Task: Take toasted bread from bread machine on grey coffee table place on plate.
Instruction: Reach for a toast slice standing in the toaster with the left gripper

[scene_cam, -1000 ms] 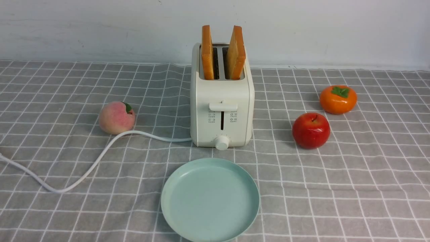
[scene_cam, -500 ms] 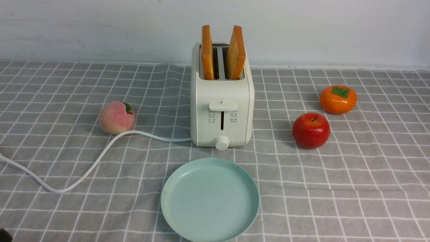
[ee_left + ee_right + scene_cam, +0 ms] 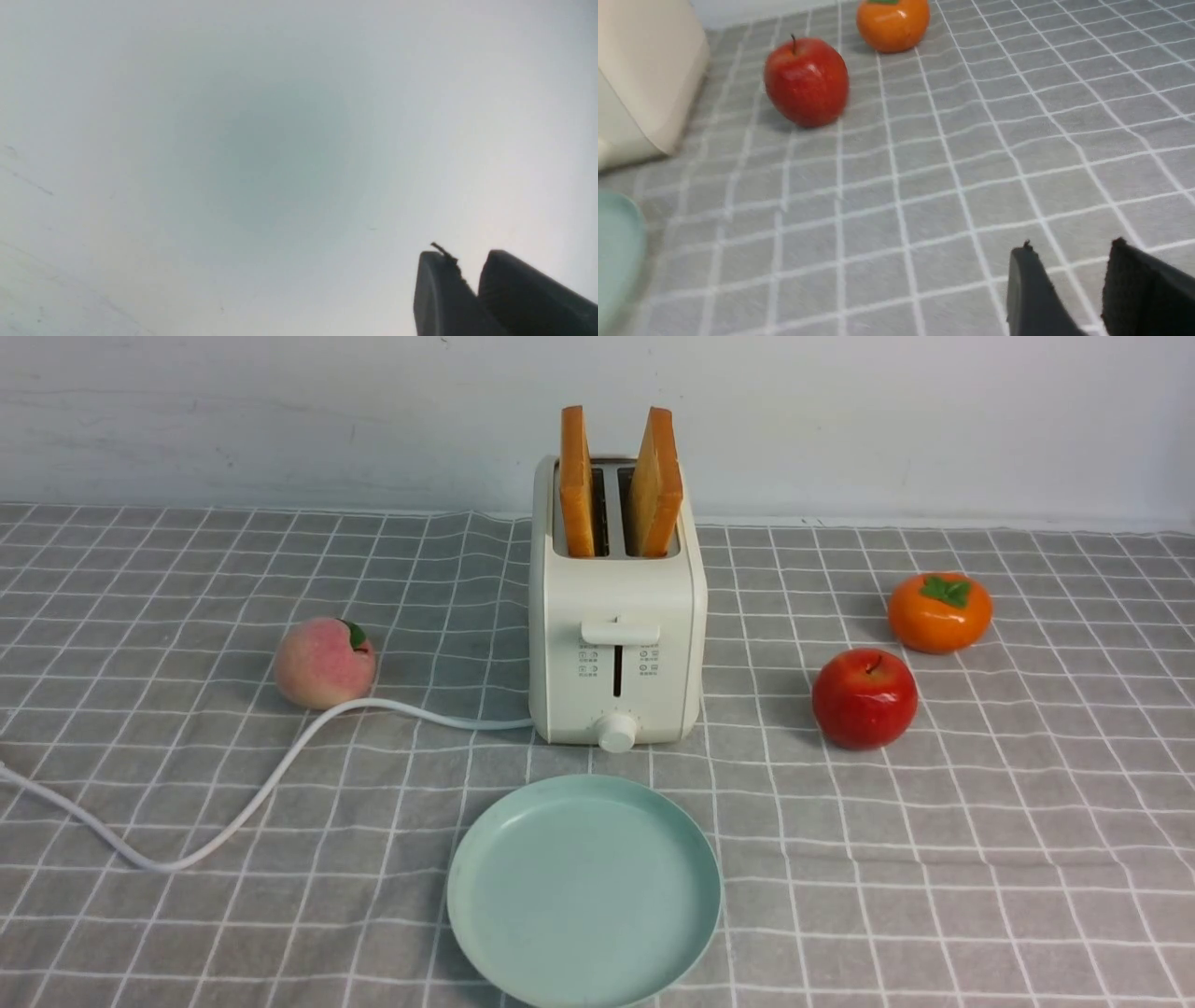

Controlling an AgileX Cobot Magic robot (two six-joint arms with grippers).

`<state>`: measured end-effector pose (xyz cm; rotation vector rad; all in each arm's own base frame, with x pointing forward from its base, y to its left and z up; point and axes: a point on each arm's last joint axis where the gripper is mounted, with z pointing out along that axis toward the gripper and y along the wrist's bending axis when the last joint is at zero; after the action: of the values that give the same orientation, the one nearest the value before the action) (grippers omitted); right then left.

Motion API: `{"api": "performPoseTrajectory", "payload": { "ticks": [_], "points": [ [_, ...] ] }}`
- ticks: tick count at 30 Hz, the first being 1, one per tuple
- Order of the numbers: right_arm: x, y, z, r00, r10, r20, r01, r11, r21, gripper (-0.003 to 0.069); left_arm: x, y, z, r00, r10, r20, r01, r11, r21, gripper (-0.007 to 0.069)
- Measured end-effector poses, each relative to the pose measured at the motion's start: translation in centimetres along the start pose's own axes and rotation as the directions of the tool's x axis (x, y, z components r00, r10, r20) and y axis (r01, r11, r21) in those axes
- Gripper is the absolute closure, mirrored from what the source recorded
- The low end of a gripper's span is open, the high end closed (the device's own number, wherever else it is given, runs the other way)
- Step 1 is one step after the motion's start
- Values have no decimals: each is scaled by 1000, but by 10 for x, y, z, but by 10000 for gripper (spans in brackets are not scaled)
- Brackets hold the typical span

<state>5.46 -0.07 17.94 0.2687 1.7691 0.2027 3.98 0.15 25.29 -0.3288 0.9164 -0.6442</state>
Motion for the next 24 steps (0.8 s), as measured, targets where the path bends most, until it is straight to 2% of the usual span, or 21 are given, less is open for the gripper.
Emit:
{"api": "performPoseTrajectory", "payload": {
  "ticks": [2, 3, 4, 5, 7, 9, 12, 15, 17, 20, 23, 24],
  "points": [
    [-12, 5, -1, 972, 207, 114, -198, 976, -84, 419, -12, -10, 6, 997, -82, 12, 82, 996, 18, 637],
    [-12, 6, -1, 969, 222, 112, -213, 973, -87, 419, -13, -11, 7, 997, -79, 13, 79, 997, 21, 639],
    [-19, 7, -2, 921, 349, 172, -326, 934, -148, 419, -24, -23, 13, 996, -91, 5, 91, 995, 45, 639],
    [-19, 7, -2, 921, 349, 172, -326, 934, -148, 419, -25, -24, 14, 996, -91, 5, 90, 995, 50, 639],
    [-27, 8, -4, 866, 444, 228, -403, 892, -206, 419, -38, -39, 25, 997, -62, -52, 64, 997, 38, 639],
    [-30, 8, -5, 851, 461, 252, -412, 883, -225, 419, -43, -43, 30, 994, -64, -91, 65, 998, 4, 639],
    [-33, 8, -7, 828, 486, 280, -427, 869, -249, 419, -46, -43, 51, 960, -80, -269, 27, 981, -193, 639],
    [-34, 8, -7, 820, 497, 285, -434, 864, -256, 419, -36, -32, 66, 894, -112, -434, -62, 928, -366, 639],
    [-35, 8, -7, 814, 502, 292, -436, 861, -262, 419, -29, -26, 72, 858, -127, -498, -110, 901, -420, 639],
    [-42, 12, -11, 800, 540, 260, -472, 835, -282, 419, -4, -9, 85, 739, -189, -647, -233, 829, -508, 639],
    [-67, 25, -25, 848, 501, 176, -444, 850, -283, 419, 16, 1, 94, 616, -259, -744, -286, 807, -517, 639],
    [-70, 26, -26, 853, 494, 168, -439, 853, -281, 419, 19, 2, 96, 609, -260, -749, -289, 807, -515, 639]
  ]
}}
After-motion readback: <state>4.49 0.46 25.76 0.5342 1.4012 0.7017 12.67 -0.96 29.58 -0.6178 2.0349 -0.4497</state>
